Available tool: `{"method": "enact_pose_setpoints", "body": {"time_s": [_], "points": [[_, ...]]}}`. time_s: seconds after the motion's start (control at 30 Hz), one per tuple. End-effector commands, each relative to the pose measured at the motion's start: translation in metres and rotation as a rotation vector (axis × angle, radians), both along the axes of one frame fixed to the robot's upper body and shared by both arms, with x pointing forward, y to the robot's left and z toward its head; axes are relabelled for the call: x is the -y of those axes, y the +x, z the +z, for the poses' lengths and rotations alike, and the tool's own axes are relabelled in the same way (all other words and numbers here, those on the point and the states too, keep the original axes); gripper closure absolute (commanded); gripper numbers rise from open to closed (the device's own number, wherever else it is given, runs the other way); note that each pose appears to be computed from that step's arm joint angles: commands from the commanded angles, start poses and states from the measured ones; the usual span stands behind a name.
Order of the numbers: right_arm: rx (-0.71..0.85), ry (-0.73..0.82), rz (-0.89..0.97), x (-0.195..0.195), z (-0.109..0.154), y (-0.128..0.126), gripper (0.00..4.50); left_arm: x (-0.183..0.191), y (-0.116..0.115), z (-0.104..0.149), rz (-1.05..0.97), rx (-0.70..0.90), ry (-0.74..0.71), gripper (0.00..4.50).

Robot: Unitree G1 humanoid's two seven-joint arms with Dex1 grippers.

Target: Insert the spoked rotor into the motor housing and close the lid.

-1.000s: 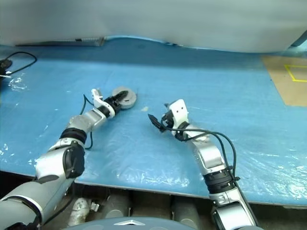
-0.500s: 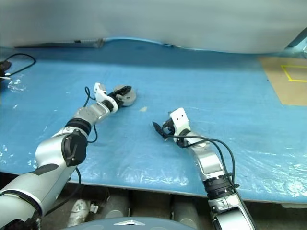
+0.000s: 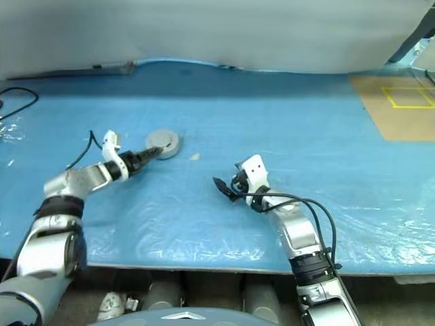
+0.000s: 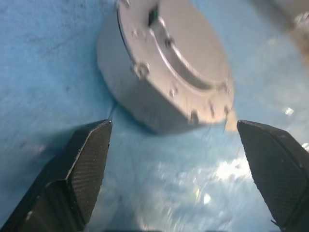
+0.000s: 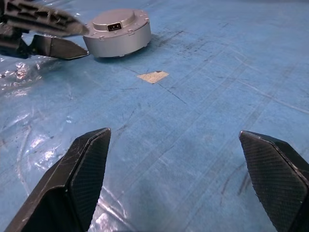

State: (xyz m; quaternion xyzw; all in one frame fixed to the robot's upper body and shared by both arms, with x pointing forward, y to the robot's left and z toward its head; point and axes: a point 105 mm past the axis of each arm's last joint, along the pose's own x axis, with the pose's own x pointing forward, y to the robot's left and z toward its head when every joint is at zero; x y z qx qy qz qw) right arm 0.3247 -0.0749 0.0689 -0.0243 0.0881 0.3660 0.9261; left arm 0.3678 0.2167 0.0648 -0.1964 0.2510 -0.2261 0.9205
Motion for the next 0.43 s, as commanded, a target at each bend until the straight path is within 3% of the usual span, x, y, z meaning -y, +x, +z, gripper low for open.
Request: {"method": "enact_pose_setpoints", "body": {"time_s": [0.03,0.1,0.2,0.43], "points": [[0.069,0.052,0.036,-0.003,0.017,-0.004,0.0,-0.001,-0.042,-0.045,-0.091,-0.054,0.227,0.05],[0.107,0.061,0.052,-0.003,0.02,-0.009,0.0,0.008,-0.047,-0.032,-0.139,0.152,0.309,0.05],[0.133,0.068,0.052,0.0,0.019,-0.016,0.0,0.018,-0.051,-0.008,-0.104,0.401,0.316,0.05],[0.16,0.095,-0.001,0.006,0.018,-0.019,0.0,0.029,-0.05,0.021,0.025,0.671,0.326,0.05]]}}
